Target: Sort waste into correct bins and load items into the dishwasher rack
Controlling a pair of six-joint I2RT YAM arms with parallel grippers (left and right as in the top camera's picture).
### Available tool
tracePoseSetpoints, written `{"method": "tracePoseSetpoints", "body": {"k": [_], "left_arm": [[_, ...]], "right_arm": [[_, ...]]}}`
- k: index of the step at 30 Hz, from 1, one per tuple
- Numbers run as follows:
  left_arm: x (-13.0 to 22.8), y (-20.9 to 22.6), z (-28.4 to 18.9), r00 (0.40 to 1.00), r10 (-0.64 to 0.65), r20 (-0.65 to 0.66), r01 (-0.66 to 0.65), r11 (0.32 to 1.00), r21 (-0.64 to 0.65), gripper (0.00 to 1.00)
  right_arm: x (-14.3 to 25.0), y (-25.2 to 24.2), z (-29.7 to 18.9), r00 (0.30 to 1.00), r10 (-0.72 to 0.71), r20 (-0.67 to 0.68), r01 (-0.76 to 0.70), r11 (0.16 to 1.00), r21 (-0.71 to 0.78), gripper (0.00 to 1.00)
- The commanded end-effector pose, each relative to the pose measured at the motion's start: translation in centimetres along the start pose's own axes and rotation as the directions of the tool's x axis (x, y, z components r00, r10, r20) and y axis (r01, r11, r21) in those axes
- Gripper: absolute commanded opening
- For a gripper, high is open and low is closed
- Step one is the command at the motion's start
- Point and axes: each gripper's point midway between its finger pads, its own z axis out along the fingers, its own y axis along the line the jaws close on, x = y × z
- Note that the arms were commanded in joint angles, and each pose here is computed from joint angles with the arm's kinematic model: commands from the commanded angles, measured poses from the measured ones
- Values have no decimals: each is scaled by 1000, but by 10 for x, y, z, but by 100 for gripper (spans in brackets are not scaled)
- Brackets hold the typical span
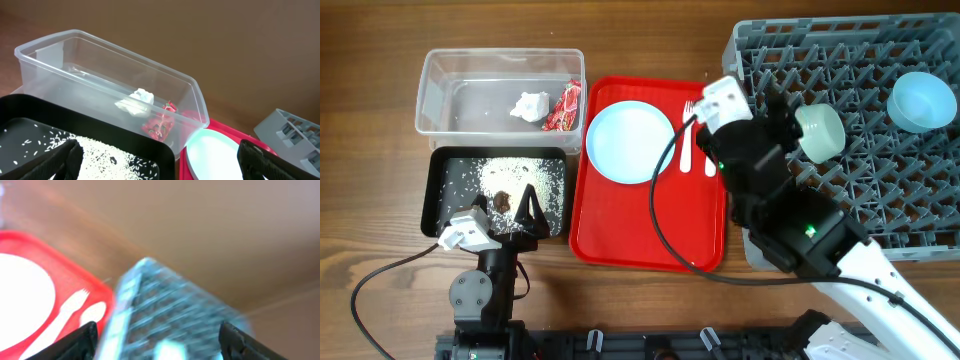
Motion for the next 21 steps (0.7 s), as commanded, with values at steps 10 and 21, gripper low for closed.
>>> {"method": "tracePoseSetpoints", "body": {"k": [10,21], "left_arm": [[0,0,0,1000,-2,2,2,1000,3,100],[0,0,0,1000,-2,2,2,1000,3,100]], "right_arm": [[144,-154,48,472,843,-257,-850,512,121,81],[282,-228,108,-41,991,-131,-929,11,370,72]]}}
